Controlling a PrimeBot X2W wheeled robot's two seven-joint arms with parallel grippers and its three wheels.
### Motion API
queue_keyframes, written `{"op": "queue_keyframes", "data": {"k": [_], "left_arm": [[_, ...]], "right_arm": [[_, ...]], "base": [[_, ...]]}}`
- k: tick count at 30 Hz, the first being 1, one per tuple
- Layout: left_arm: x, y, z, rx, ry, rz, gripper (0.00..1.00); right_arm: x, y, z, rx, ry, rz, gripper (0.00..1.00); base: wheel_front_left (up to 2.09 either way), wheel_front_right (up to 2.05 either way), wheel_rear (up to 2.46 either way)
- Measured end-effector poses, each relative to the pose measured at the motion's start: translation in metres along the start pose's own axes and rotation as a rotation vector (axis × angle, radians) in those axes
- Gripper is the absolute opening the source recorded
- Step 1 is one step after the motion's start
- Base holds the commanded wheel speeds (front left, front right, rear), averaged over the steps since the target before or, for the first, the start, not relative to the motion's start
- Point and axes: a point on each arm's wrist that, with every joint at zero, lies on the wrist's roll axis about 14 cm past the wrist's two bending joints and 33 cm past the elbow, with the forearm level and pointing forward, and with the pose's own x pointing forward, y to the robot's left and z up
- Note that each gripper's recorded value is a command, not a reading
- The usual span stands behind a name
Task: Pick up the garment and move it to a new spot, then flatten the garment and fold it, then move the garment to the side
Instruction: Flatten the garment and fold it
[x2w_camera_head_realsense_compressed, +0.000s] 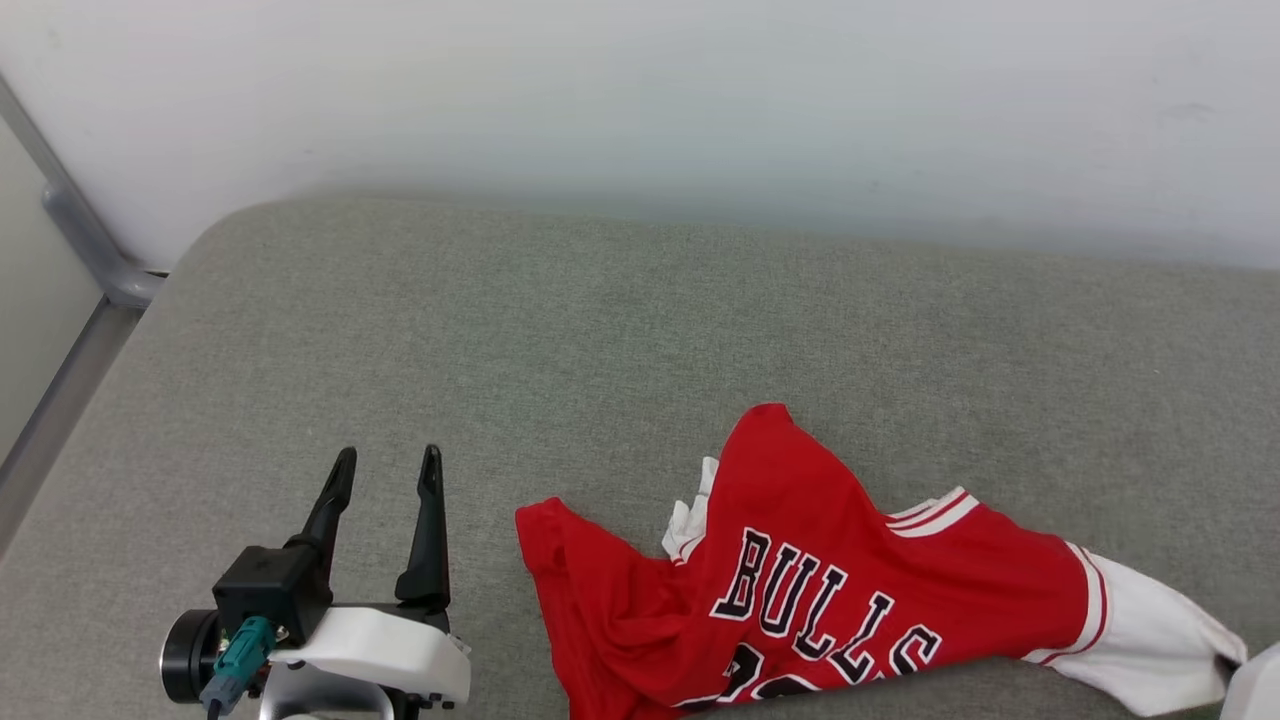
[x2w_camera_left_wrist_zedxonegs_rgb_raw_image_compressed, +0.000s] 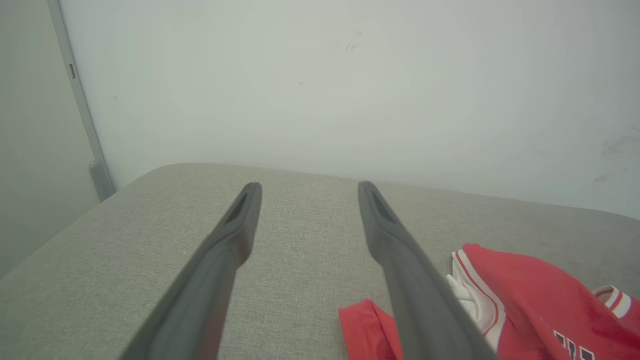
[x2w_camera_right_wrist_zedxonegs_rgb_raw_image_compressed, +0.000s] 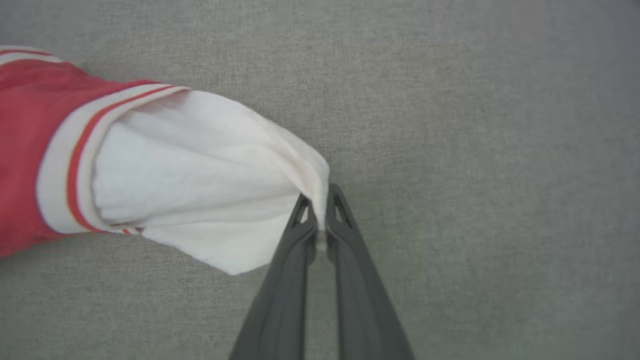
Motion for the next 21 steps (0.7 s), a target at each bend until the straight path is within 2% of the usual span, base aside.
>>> {"op": "queue_keyframes", "data": {"k": [2,3,4,14,15,16,21], "left_arm": [[-0.001,0.001,-0.002,0.0,0.009,0.004,1.0],[-0.001,0.001,-0.004,0.001,0.018,0.005,1.0],[-0.001,0.001,-0.006,0.003,0.024,0.007,1.0],[-0.007,0.006,-0.006,0.012,0.033,0.014,1.0],[-0.008,0.006,-0.005,0.012,0.032,0.013,1.0],[-0.009,0.006,-0.003,0.012,0.031,0.011,1.0],[-0.013,0.005,-0.004,0.014,0.034,0.008,1.0]], "right_arm": [[0.002,0.001,-0.017,0.021,0.021,-0.008,0.04],[0.002,0.002,-0.023,0.04,0.02,-0.012,0.35],[0.004,0.008,-0.023,0.066,-0.037,-0.011,1.0],[-0.018,0.023,0.045,0.069,-0.485,0.008,1.0],[-0.022,0.027,0.051,0.062,-0.522,0.018,1.0],[-0.036,0.043,0.069,0.034,-0.625,0.059,1.0],[-0.06,0.072,0.093,-0.007,-0.749,0.138,1.0]], "base": [[0.0,0.0,0.0],[0.0,0.0,0.0],[0.0,0.0,0.0],[0.0,0.0,0.0],[0.0,0.0,0.0],[0.0,0.0,0.0],[0.0,0.0,0.0]]}}
